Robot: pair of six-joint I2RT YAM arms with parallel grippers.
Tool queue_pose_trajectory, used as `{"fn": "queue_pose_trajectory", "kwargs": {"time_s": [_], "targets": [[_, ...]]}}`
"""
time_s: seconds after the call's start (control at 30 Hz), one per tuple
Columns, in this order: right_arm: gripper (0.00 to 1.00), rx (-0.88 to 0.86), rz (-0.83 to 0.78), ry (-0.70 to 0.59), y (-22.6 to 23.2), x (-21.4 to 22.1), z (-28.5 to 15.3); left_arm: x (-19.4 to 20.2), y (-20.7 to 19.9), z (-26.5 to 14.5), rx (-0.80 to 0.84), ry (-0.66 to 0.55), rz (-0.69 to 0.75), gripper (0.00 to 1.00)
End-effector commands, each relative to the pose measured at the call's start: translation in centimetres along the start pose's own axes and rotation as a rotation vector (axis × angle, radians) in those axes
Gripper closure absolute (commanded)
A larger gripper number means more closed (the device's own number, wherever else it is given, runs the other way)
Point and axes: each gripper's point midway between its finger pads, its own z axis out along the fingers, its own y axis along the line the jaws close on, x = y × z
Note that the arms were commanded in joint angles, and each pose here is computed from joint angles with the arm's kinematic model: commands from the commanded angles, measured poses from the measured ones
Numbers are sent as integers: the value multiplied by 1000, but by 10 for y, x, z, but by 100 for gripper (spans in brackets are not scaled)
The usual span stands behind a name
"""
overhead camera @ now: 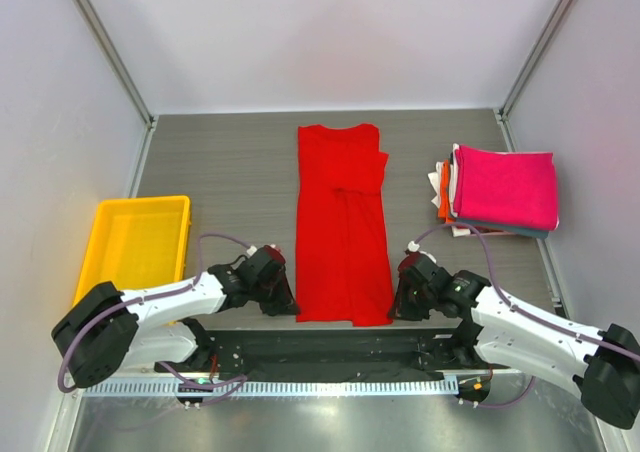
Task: Fold and stack the t-shirts
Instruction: Fold the tshirt
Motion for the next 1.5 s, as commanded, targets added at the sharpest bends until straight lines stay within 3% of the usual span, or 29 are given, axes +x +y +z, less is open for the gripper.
{"fn": "queue_pose_trajectory", "kwargs": {"time_s": [0.0, 0.27, 0.6, 0.8, 0.9, 1.0, 1.1, 1.13, 1.23, 1.47], "targets": [[99, -51, 2, -20, 15, -6, -9, 8, -2, -3, -5, 47, 7, 85], [99, -38, -4, -23, 11, -6, -8, 4, -1, -12, -16, 15, -4, 69], [99, -29, -2, -22, 9, -5, -5, 6, -12, -6, 25, 44, -3, 69], [99, -28, -5, -19, 9, -5, -4, 3, -19, -3, 53, 39, -18, 63], [99, -29, -8, -17, 9, -4, -4, 5, -14, 0, 34, 44, -21, 66], [99, -36, -10, -20, 11, -5, -6, 8, -7, 4, 15, 56, -24, 74], [99, -49, -10, -21, 14, -6, -8, 11, -5, 6, 22, 62, -28, 88], [99, -50, -13, -21, 15, -7, -9, 12, -7, 5, 34, 69, -25, 100], [99, -52, -31, -35, 20, -12, -17, 7, -17, -4, 63, 51, -21, 100], [99, -31, -79, -245, 46, -66, -69, -23, -41, -36, 145, 2, -47, 100]]}}
